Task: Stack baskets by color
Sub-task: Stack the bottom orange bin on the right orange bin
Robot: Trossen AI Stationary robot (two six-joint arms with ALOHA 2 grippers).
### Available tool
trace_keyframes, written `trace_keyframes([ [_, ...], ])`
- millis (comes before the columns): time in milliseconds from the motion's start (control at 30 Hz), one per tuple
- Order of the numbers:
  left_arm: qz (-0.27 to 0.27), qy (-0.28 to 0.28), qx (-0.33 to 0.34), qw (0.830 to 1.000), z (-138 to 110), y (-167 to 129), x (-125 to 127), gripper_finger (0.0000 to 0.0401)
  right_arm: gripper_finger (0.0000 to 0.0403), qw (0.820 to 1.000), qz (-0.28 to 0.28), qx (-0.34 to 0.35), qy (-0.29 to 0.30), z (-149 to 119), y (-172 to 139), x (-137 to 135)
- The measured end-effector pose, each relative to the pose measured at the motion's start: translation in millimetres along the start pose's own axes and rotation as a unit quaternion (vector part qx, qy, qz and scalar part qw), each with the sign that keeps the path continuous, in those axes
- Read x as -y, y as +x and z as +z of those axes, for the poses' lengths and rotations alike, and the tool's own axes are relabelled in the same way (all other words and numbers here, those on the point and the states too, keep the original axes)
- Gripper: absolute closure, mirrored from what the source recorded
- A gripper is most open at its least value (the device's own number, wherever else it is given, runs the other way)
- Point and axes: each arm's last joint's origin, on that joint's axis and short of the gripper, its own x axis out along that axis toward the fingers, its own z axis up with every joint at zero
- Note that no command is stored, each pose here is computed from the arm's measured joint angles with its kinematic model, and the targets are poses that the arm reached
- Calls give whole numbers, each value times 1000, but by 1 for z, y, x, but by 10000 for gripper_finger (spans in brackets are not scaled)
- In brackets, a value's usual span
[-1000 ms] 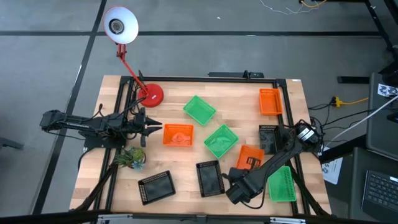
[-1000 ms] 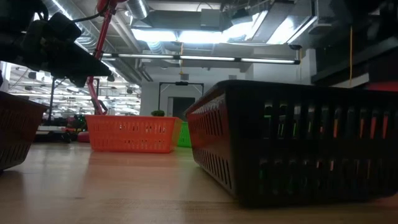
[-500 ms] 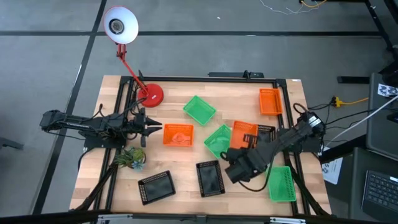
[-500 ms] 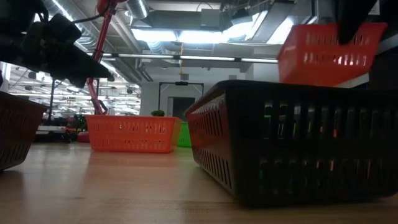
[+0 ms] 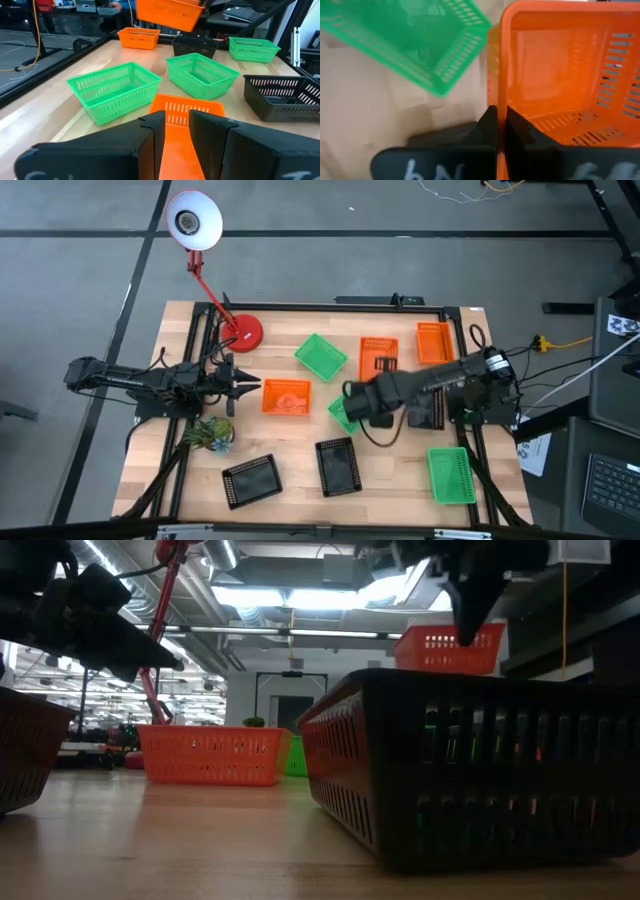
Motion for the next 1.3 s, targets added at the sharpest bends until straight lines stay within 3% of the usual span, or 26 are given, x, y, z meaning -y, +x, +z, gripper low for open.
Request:
trace_keyframes([
  [333,1,2,-11,1000,-2,0,0,321,401,1000,10,-28,-6,4,19,67],
  [467,3,3,-31,1000,-6,0,-1,321,401,999,18,9,34,-19,0,101],
  [600,4,-9,-32,999,-6,0,-1,321,401,996,17,40,76,-64,-14,124],
  [667,3,-11,-27,1000,-5,0,-1,321,401,996,17,35,86,-87,-9,127],
  [833,2,-15,-13,1000,-3,0,0,321,401,999,15,7,49,-132,12,128],
  [1067,1,-17,-5,1000,-1,0,0,321,401,996,36,-79,-24,-154,57,127],
  [1200,1,-18,-5,1000,-1,0,0,321,401,990,66,-124,-32,-162,83,123],
  [1300,1,-18,-4,1000,-1,0,0,321,401,989,53,-136,-28,-164,100,123],
])
